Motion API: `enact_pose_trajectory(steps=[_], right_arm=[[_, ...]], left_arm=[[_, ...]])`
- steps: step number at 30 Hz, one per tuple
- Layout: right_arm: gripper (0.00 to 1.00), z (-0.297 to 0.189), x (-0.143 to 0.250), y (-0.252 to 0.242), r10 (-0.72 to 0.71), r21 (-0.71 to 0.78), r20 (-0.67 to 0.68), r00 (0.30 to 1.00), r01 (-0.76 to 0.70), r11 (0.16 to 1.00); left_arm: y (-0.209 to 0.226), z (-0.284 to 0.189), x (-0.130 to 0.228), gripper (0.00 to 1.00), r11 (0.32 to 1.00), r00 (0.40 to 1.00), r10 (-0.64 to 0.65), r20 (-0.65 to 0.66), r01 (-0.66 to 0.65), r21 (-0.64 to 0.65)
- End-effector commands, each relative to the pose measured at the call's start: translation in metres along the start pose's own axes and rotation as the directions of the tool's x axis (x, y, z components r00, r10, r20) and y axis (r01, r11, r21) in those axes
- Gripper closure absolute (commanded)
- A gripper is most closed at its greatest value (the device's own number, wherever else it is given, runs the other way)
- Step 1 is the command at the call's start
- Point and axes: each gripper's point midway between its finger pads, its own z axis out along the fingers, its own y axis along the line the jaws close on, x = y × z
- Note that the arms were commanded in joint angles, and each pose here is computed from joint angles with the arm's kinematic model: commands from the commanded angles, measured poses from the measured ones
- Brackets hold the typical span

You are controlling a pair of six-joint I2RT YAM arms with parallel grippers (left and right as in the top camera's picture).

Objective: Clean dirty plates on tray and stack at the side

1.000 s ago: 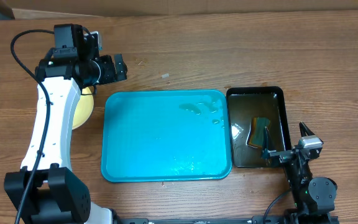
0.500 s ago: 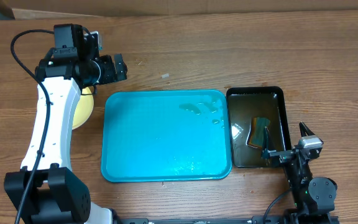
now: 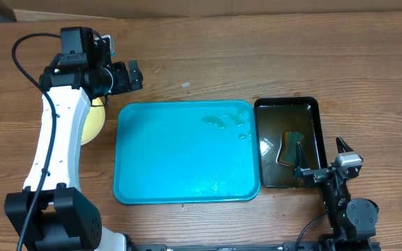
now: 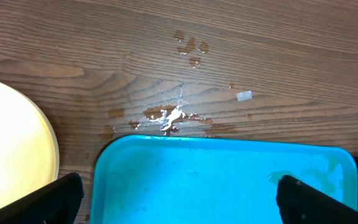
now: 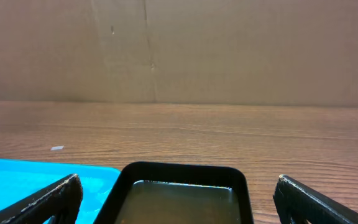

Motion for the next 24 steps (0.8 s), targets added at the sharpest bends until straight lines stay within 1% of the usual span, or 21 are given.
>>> enact_pose_trajectory(steps=[1, 3, 7, 13, 19, 24], right_arm=[[0.0, 0.0, 0.002, -0.001, -0.007, 0.002, 0.005, 1.0, 0.007, 1.0], [0.0, 0.0, 0.002, -0.001, -0.006, 0.001, 0.005, 1.0, 0.006, 1.0], [0.0, 0.0, 0.002, -0.001, -0.006, 0.002, 0.005, 1.0, 0.006, 1.0], [0.0, 0.0, 0.002, -0.001, -0.006, 0.002, 0.005, 1.0, 0.006, 1.0], [0.0, 0.0, 0.002, -0.001, -0.006, 0.002, 0.005, 1.0, 0.006, 1.0], [0.0, 0.0, 0.002, -0.001, -0.006, 0.002, 0.005, 1.0, 0.006, 1.0]], left_arm=[[-0.004, -0.011, -0.005, 0.0, 1.0, 0.999, 0.017, 0.031, -0.017, 0.0], [-0.008, -0.024, -0.009, 0.0, 1.0, 0.998, 0.026, 0.064, -0.026, 0.006], [-0.021, -0.07, -0.018, 0.0, 0.998, 0.983, 0.051, 0.179, -0.056, 0.023], [-0.039, -0.156, -0.022, 0.0, 0.994, 0.922, 0.082, 0.378, -0.104, 0.04], [-0.053, -0.233, -0.007, 0.0, 0.987, 0.832, 0.101, 0.546, -0.151, 0.047], [-0.055, -0.264, 0.015, 0.0, 0.984, 0.785, 0.107, 0.611, -0.171, 0.047]])
